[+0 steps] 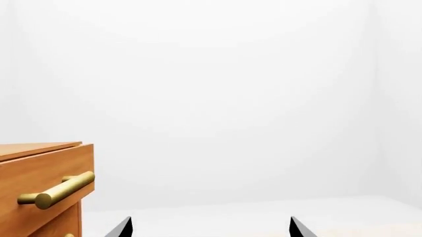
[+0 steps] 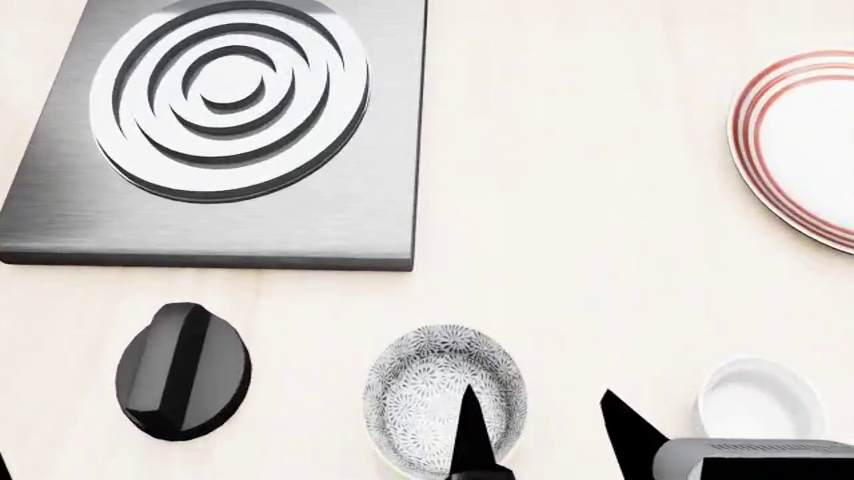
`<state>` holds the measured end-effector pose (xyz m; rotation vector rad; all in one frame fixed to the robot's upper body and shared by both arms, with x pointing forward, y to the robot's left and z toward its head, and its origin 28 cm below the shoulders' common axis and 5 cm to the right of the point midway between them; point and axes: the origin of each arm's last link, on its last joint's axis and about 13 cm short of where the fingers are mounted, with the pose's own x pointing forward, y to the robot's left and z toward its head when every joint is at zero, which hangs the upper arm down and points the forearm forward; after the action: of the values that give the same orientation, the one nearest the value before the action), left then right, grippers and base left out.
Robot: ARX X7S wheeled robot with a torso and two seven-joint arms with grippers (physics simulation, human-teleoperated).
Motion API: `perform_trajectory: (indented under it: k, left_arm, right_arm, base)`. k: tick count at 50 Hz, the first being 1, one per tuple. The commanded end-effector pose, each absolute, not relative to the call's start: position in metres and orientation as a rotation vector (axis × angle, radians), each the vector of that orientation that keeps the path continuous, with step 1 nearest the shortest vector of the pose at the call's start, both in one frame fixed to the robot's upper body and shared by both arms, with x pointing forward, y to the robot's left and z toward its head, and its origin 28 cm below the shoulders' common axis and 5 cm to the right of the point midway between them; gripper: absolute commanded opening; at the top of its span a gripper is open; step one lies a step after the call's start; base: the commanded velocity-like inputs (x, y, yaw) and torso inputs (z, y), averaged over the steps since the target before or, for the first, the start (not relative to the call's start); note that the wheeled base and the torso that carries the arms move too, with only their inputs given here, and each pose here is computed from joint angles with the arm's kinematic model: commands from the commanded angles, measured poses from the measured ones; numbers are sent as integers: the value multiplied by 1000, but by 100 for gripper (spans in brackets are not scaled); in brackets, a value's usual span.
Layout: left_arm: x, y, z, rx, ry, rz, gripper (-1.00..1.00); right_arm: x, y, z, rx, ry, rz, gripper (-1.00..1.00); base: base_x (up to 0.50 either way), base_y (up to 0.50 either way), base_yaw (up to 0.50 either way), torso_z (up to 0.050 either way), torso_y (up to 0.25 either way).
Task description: Pick the akita bowl next to the ramekin and place it on the plate.
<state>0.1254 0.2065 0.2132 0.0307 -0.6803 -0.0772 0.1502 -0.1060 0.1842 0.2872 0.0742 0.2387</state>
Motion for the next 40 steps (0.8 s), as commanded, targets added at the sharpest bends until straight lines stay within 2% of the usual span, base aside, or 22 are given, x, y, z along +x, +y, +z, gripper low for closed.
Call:
perform_trajectory:
  k: [1,40]
  left_arm:
    - [125,207,213,30,-681,-77,100]
    - [126,207,214,34,-682,-77,100]
  right_arm:
    - [154,-106,179,298,95,242,100]
    - [169,-104,170,314,137,262,100]
  base:
    - [0,0,0,0,0]
    - [0,0,0,0,0]
